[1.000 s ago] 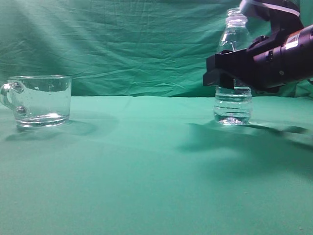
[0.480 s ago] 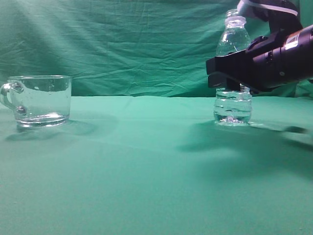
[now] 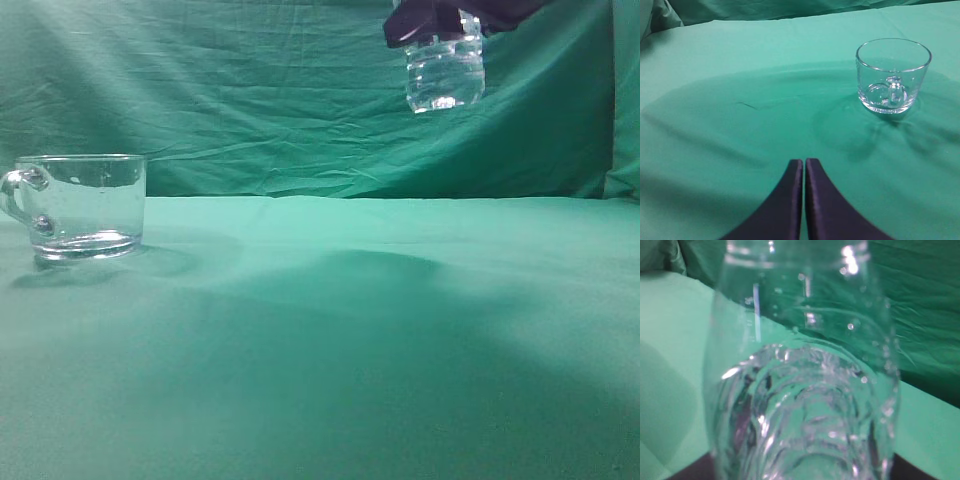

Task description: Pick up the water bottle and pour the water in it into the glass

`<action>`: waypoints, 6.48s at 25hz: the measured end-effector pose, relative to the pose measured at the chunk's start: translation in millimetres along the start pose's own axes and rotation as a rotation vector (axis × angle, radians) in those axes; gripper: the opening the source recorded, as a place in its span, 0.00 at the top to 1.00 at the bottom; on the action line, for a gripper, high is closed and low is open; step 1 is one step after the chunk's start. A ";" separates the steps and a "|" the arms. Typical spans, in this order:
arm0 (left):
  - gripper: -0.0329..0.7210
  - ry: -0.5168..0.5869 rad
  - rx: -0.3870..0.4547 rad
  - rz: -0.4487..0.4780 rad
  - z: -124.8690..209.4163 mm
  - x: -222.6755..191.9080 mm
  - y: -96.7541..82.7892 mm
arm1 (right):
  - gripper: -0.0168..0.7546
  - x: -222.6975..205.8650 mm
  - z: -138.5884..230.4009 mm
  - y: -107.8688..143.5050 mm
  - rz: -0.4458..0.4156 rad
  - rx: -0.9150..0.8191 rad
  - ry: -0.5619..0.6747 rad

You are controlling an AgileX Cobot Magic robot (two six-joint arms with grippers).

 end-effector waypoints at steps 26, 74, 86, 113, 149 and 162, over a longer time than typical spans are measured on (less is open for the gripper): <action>0.96 0.000 0.000 0.000 0.0 0.0 0.0 | 0.57 -130.9 -46.5 98.9 -0.196 0.661 0.176; 0.96 0.000 0.000 0.000 0.0 0.0 0.0 | 0.57 -165.4 -39.6 99.3 -0.160 1.407 0.113; 0.96 0.000 0.000 0.000 0.0 0.0 0.0 | 0.57 -165.5 -39.6 99.1 -0.158 1.407 0.114; 0.96 0.000 0.000 0.000 0.0 0.0 0.0 | 0.57 -165.4 -39.6 100.4 -0.146 1.137 0.124; 0.96 0.000 0.000 0.000 0.0 0.0 0.0 | 0.57 101.5 -9.6 -40.1 0.132 -0.186 0.250; 0.96 0.000 0.000 0.000 0.0 0.0 0.0 | 0.57 68.0 34.1 -15.2 -0.061 -0.105 0.349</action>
Point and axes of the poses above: a point on each arm's last joint axis where the gripper is mounted, x pointing back along that axis away from the gripper, y along the wrist's bending axis when the last joint is at zero, z = x × y, the point moved 3 cm from there along -x, pointing out along that axis toward the gripper, and after that the axes turned 14 degrees about x, right-handed, at the moved point
